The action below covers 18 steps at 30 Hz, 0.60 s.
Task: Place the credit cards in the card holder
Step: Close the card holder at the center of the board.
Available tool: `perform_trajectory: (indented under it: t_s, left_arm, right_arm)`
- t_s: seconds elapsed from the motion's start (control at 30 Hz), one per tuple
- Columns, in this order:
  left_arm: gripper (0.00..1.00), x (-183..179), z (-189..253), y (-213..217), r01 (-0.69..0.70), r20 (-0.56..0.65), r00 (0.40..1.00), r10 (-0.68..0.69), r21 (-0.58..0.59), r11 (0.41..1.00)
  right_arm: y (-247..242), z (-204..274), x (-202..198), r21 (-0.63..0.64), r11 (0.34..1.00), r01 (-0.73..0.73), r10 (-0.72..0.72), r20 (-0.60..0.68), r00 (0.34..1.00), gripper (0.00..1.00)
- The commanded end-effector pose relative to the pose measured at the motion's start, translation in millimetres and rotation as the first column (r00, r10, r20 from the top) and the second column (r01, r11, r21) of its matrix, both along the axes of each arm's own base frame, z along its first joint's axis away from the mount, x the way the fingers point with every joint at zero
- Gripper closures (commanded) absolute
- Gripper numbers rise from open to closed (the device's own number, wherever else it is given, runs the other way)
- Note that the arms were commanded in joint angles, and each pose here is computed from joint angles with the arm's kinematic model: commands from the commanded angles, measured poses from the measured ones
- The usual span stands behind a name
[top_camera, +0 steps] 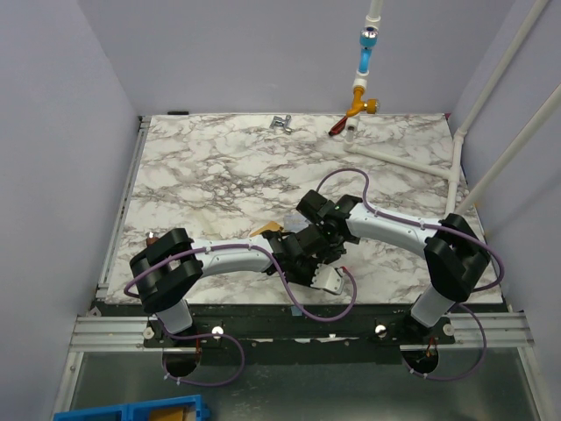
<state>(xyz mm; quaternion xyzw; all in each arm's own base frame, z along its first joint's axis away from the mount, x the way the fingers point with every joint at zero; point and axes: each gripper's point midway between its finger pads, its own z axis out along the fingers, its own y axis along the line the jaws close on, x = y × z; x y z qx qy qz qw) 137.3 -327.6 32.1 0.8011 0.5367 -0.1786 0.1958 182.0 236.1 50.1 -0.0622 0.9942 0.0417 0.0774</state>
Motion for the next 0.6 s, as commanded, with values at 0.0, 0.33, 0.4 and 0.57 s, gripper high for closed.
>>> perform_trajectory:
  t_s: [0.0, 0.33, 0.4, 0.57]
  left_arm:
    - [0.79, 2.7, 5.0, 1.0, -0.012, 0.012, 1.0, 0.012, -0.003, 1.0]
    - [0.8, 2.5, 6.8, -0.1, -0.012, 0.009, 1.0, 0.012, -0.005, 1.0]
    - [0.8, 2.6, 6.0, 0.4, -0.011, 0.01, 1.0, 0.011, -0.002, 1.0]
    - [0.81, 2.8, 4.1, 1.0, -0.011, 0.008, 1.0, 0.011, 0.007, 1.0]
  right_arm:
    - [1.8, 4.3, 0.3, -0.034, 0.999, -0.003, 0.004, 0.02, 1.0, 0.84]
    - [6.8, 10.7, -1.4, -0.014, 1.0, -0.002, 0.002, 0.025, 1.0, 0.99]
    - [11.8, 11.4, -0.8, 0.012, 1.0, 0.008, -0.008, 0.03, 1.0, 0.99]
    - [23.8, 10.4, 5.6, 0.066, 0.997, 0.043, -0.046, 0.049, 0.998, 0.99]
